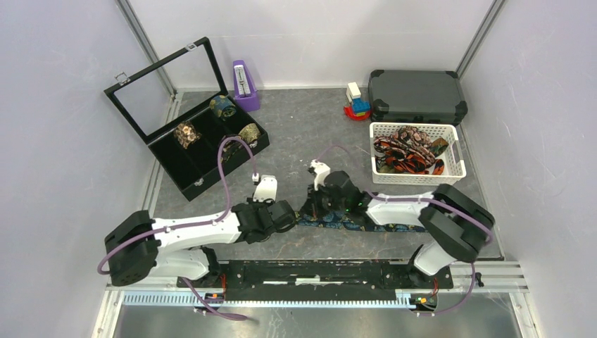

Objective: Roll the ties
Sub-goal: Roll the tie at the center of the board.

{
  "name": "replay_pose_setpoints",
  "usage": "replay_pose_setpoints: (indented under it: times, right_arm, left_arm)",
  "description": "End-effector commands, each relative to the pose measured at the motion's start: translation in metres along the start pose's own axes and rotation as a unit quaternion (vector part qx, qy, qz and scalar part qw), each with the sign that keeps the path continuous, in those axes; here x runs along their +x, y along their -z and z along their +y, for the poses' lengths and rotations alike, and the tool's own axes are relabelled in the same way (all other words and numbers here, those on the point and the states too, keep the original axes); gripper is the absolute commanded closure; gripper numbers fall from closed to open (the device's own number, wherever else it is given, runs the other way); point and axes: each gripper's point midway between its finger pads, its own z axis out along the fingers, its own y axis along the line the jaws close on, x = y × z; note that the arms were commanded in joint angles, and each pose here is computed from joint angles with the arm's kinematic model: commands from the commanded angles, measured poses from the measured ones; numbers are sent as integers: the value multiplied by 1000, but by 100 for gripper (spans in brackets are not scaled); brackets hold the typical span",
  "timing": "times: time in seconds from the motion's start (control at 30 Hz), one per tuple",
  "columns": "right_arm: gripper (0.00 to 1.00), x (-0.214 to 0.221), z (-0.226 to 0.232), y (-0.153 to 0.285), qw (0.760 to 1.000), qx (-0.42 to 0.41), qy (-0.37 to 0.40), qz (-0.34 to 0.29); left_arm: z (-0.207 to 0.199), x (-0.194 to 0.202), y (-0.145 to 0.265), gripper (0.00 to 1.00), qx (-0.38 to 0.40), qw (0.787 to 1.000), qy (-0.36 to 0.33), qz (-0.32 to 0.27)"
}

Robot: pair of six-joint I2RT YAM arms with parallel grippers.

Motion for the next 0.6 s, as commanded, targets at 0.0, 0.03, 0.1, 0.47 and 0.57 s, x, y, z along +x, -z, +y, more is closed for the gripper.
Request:
replay_pose_setpoints:
  times: [0.0,0.03,0.1,0.47,0.57]
  right_arm:
    - [96,-4,-27,29,999,40,5,-28]
    - [96,-1,-33,35,998,48,4,-30]
    - [97,-3,-44,48,997,69,5,-40]
    - [98,0,-74,87,990,127,4,-66]
    - [98,2,-75,91,989,129,2,-69]
  left_arm:
    - [3,-13,0,98,-42,999,15,-24]
    - [2,-13,-1,98,-45,999,11,-24]
    - [0,-12,-2,98,-48,999,7,-24]
    - [-12,-10,-2,98,-79,996,-31,-24]
    - [-18,-13,0,98,-83,995,-41,-27]
